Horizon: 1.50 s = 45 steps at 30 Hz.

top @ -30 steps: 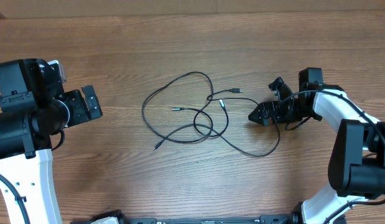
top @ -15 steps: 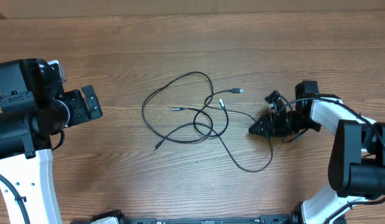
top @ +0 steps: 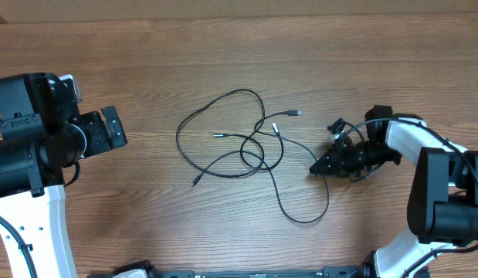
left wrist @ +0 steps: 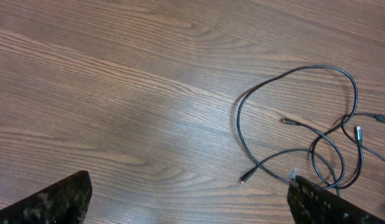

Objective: Untangle cables
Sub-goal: 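Pull the grasped cable rightward off the table with the right gripper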

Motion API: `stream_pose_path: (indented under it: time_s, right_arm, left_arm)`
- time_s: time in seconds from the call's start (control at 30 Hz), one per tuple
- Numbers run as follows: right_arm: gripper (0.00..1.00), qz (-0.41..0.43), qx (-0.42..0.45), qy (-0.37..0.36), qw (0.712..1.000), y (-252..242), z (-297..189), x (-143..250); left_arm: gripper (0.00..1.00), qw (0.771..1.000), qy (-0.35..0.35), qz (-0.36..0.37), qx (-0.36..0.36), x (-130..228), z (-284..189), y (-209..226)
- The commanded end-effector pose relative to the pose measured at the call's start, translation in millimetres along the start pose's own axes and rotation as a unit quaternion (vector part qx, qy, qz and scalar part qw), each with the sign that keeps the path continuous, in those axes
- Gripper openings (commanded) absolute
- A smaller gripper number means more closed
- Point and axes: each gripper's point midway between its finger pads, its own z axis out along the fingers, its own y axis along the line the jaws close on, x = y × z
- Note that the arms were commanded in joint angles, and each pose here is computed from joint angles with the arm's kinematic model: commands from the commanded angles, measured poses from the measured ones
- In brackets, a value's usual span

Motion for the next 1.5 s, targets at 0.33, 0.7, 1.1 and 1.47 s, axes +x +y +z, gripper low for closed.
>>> stream_pose_path:
  time_s: [0.33, 0.7, 1.1, 1.47]
  right_arm:
    - [0.04, -0.084, 0.007, -0.075, 0.994, 120.5, -118.0, -64.0]
    - [0.04, -0.156, 0.148, -0.238, 0.947, 200.7, -235.4, -90.9]
    - [0.04, -0.220, 0.258, -0.465, 0.818, 279.5, -357.3, -82.8]
    - [0.04, -0.181, 0.379, -0.578, 0.700, 278.7, -436.1, -84.3]
  left_arm:
    - [1.00, 1.000, -0.011, -0.001, -0.004, -2.6, -5.7, 1.9]
    - [1.00, 1.000, -0.011, -0.001, -0.004, -2.6, -5.7, 1.9]
    - [1.00, 1.000, -0.011, -0.001, -0.004, -2.6, -5.7, 1.9]
    - [1.00, 1.000, -0.011, -0.001, -0.004, -2.6, -5.7, 1.9]
